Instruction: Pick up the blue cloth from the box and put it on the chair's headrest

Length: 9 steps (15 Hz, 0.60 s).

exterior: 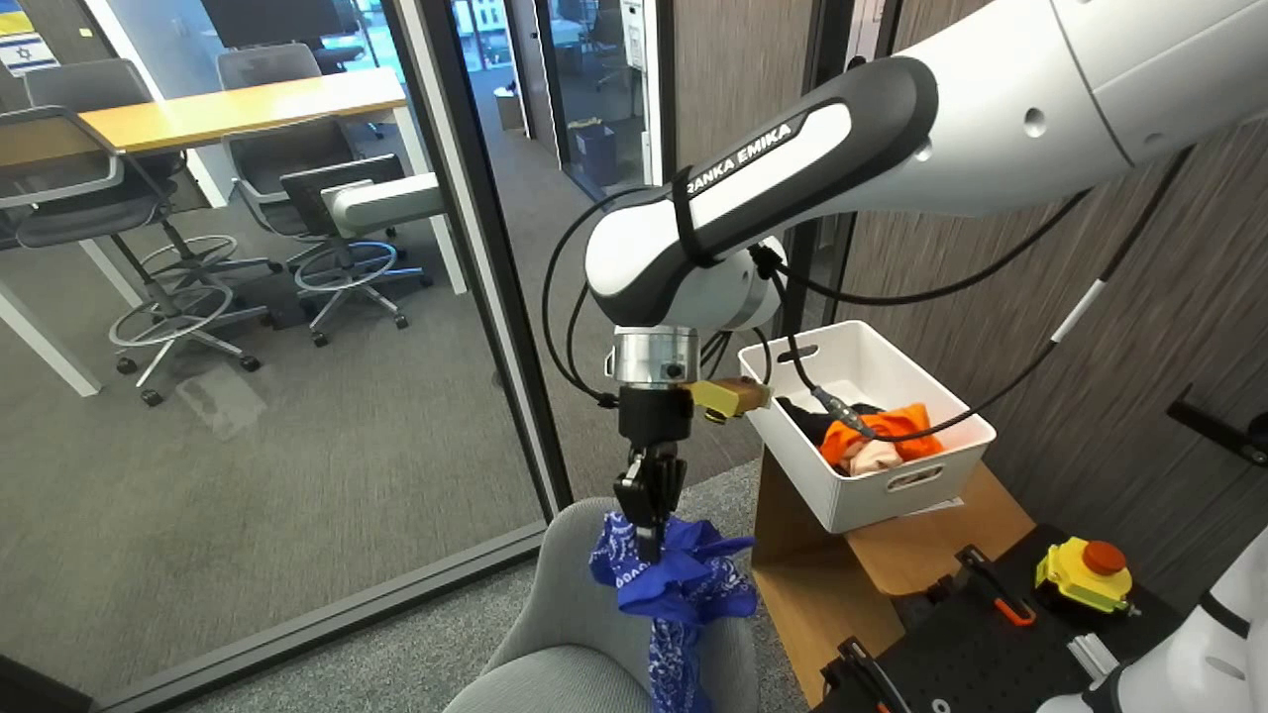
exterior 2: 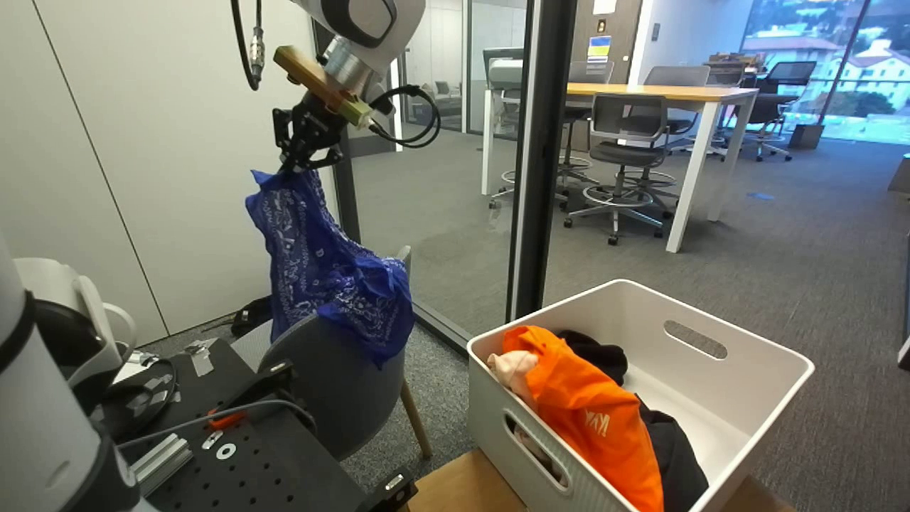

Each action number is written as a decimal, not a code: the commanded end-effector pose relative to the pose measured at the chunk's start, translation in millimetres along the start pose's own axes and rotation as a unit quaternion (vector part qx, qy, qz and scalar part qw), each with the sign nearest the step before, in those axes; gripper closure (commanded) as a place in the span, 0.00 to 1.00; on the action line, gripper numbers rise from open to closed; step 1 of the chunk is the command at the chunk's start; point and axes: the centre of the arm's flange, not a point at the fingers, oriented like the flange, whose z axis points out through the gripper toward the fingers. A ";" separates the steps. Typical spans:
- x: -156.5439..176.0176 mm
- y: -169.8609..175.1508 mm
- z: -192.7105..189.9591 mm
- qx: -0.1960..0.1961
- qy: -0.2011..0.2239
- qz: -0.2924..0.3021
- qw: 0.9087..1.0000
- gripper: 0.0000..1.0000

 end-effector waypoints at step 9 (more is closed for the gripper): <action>-20.6 77.0 -11.2 0.003 -0.001 -0.038 0.999 0.92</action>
